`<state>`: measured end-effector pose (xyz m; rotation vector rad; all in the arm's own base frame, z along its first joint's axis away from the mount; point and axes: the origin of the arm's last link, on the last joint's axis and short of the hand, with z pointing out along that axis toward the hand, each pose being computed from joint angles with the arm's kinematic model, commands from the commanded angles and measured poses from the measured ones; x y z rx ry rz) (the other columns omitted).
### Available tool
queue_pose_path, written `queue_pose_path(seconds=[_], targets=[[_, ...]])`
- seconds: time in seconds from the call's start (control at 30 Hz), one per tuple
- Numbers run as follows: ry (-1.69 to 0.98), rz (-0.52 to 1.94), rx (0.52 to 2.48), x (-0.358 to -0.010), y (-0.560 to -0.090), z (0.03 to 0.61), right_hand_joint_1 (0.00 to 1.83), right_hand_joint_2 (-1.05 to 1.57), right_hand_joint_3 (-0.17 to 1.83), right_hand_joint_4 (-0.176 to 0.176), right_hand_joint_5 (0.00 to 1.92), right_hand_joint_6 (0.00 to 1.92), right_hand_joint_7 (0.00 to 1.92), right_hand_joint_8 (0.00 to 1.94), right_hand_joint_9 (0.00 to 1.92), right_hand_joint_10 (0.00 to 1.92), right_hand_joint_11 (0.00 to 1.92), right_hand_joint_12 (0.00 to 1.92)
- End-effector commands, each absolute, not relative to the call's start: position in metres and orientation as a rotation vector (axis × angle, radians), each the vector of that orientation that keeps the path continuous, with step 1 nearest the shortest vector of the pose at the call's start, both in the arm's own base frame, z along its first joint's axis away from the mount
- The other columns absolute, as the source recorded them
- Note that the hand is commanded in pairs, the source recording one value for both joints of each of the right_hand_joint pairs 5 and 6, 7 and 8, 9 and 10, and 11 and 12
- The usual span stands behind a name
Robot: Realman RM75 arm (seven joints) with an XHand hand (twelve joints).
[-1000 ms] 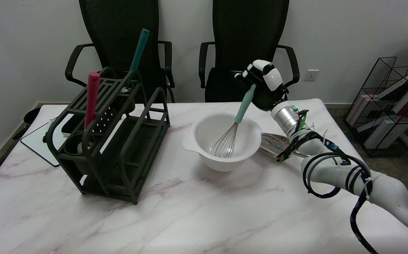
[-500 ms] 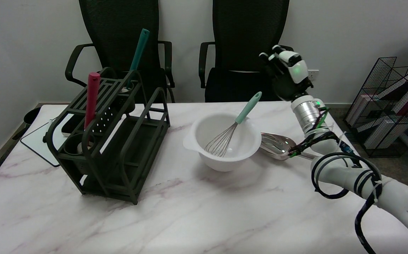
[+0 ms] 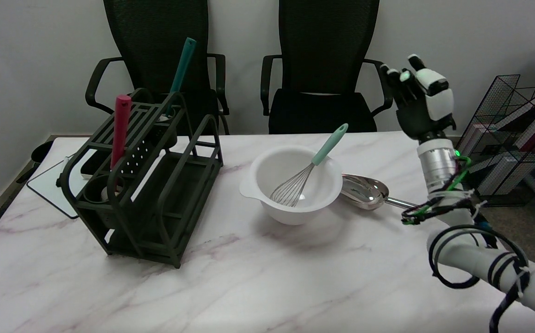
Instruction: Place the whisk into the mixing bowl.
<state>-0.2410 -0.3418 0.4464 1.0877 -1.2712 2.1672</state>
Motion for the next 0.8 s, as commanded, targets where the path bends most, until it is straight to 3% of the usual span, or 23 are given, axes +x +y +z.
queue_pose_path(seconds=[0.03, 0.3, 0.57, 0.8], targets=[[-0.914, 2.254, 1.177, -0.270, -0.212, 0.446, 0.91, 0.74, 1.24, 0.000, 0.85, 0.85, 1.20, 1.20, 1.08, 1.08, 0.89, 0.89], [-0.858, 2.220, 1.158, -0.288, -0.161, 0.403, 0.90, 0.71, 1.25, 0.000, 0.86, 0.86, 1.19, 1.19, 1.17, 1.17, 1.04, 1.04], [-0.614, 2.252, 1.062, -0.304, -0.108, 0.422, 0.90, 0.68, 1.23, 0.000, 0.82, 0.82, 1.18, 1.18, 1.18, 1.18, 1.06, 1.06], [-0.594, 2.192, 1.066, -0.309, -0.103, 0.433, 0.90, 0.64, 1.20, 0.000, 0.78, 0.78, 1.18, 1.18, 1.18, 1.18, 1.07, 1.07]])
